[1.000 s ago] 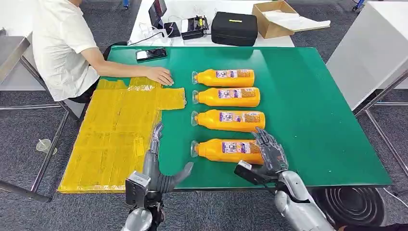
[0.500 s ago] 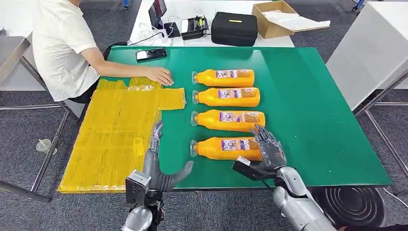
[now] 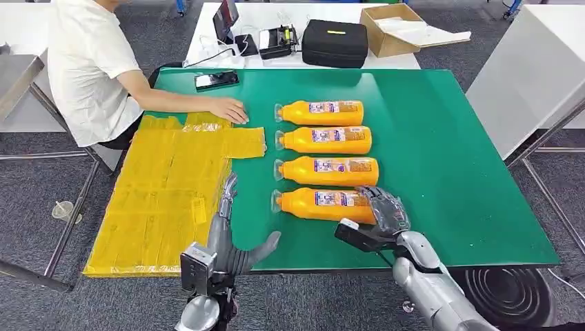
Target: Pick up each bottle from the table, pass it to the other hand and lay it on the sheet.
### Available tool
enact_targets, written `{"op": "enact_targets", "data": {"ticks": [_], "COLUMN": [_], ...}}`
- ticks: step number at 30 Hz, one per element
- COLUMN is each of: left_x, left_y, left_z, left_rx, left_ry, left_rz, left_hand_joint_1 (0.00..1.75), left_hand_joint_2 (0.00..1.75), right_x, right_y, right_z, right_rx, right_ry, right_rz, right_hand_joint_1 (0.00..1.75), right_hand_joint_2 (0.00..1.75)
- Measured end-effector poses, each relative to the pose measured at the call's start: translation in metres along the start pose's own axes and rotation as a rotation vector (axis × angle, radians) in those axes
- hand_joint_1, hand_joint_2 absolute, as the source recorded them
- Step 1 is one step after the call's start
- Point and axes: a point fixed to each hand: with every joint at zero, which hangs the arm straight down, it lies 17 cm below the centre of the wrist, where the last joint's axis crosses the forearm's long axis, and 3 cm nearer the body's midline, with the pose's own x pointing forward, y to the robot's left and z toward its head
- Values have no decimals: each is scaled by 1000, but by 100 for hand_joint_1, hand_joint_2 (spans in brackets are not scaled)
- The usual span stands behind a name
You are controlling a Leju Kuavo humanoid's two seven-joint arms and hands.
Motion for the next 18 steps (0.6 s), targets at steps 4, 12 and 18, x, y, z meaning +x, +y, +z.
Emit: {"op": "enact_targets", "data": {"ticks": [4, 12, 18], "left_x": [1, 2, 2], "left_y": [0, 0, 0], "left_z": [0, -1, -1], "left_rx": [2, 3, 2], "left_ry": [-4, -9, -10], "left_rz": [4, 4, 3], "left_hand_joint_1": [0, 0, 0], "left_hand_joint_2": [175, 175, 175], "right_x": [1, 0, 0], "right_y": [5, 13, 14], "right_z": [2, 7, 8], "right_rx": [14, 35, 36], "right_ry": [-5, -1, -1], "right_rz": [-4, -22, -25], "right_hand_joint_1": [175, 175, 175], "right_hand_joint_2": [175, 175, 175]}}
